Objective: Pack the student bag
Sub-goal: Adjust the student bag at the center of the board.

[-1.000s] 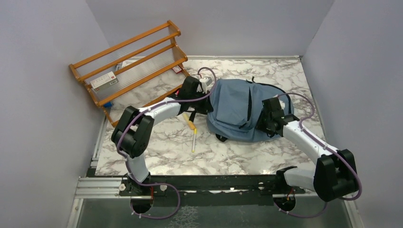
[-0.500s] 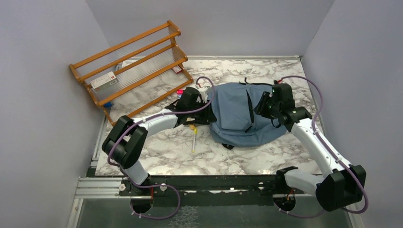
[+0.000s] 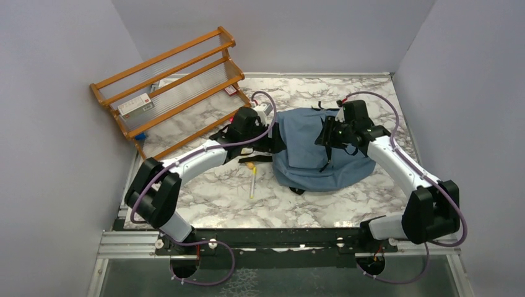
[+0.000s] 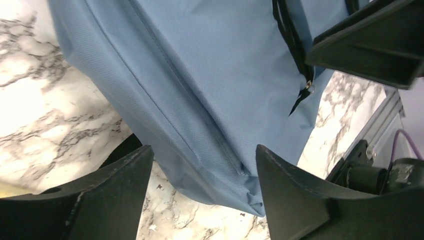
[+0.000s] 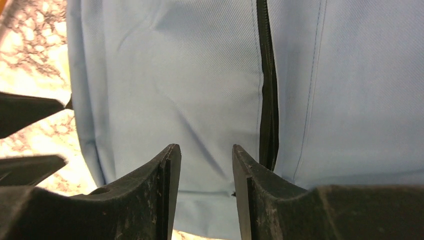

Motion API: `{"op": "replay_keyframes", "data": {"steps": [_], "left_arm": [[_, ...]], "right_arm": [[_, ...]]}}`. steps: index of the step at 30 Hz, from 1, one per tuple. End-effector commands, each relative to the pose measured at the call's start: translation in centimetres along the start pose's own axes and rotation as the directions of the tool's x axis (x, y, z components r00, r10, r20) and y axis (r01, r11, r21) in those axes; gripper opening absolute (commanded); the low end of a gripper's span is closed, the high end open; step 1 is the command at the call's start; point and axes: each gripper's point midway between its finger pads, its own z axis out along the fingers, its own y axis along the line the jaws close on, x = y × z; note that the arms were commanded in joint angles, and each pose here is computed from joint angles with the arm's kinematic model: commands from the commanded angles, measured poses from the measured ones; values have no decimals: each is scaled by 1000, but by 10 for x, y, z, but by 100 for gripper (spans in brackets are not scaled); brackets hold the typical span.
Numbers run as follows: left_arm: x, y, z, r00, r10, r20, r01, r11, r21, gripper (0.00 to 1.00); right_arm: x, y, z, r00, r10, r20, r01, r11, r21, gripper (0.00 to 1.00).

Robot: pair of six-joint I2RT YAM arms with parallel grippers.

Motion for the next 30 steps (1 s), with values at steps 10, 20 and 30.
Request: {"op": "replay_keyframes", "data": {"steps": [10, 20, 30], "left_arm": [[-68, 6, -60, 958, 37, 283, 15, 984, -179, 99], [-62, -2, -62, 959, 13, 283, 23, 992, -122, 99], [-55, 0, -71, 959, 34, 281, 4, 991, -134, 99]], "right_arm": [[-22, -23, 35, 1000, -18, 22, 16, 993, 117, 58], [-32, -22, 55, 999, -27, 30, 24, 994, 104, 60], [-56, -28, 73, 997, -61, 39, 54, 987, 154, 60]]}}
